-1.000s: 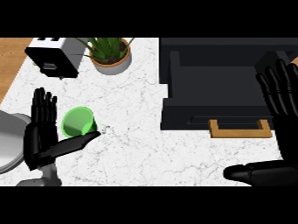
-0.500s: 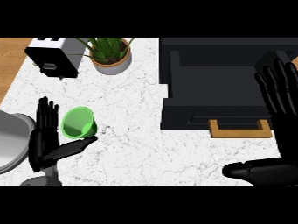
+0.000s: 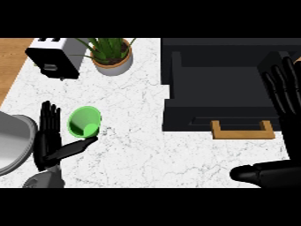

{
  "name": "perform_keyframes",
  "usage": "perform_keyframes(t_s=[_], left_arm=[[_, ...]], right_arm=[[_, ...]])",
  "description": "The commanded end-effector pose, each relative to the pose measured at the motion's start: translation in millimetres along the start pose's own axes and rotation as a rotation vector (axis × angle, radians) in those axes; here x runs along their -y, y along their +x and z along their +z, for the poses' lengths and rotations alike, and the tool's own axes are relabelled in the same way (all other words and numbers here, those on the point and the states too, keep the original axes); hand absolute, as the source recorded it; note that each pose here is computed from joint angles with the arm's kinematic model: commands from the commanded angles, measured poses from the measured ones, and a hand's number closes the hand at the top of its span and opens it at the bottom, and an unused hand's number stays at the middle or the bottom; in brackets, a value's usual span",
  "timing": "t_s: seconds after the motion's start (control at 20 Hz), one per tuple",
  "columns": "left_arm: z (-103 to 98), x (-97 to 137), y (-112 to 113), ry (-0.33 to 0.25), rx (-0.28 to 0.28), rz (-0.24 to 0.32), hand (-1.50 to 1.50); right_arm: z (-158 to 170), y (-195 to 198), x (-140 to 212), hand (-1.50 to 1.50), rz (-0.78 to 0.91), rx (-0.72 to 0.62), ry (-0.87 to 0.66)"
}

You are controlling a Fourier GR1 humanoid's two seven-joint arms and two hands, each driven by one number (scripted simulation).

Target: Pick up the cup, place it into the drawer and close the drawer

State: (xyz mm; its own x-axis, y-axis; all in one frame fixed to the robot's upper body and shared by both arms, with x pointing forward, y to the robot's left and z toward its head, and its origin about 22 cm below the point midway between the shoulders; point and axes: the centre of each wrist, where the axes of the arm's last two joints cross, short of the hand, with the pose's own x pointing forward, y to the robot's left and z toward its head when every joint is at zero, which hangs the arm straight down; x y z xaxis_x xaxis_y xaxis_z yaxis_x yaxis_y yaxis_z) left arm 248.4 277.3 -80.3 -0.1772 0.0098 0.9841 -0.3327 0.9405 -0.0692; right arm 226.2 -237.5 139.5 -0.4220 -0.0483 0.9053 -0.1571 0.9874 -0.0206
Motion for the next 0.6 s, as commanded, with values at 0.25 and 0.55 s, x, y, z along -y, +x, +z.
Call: perform_keyframes(t_s=[0.25, 0.55], left_arm=[[6.7, -14.5, -34.3, 0.038, -0.029, -0.008, -1.5], [-4.1, -20.5, -46.0, 0.019, -0.034, -0.005, -1.5]], right_arm=[[-8.2, -3.1, -0.4, -1.5, -0.001, -0.009, 0.022], [2.3, 5.5, 5.9, -1.5, 0.001, -0.012, 0.02]])
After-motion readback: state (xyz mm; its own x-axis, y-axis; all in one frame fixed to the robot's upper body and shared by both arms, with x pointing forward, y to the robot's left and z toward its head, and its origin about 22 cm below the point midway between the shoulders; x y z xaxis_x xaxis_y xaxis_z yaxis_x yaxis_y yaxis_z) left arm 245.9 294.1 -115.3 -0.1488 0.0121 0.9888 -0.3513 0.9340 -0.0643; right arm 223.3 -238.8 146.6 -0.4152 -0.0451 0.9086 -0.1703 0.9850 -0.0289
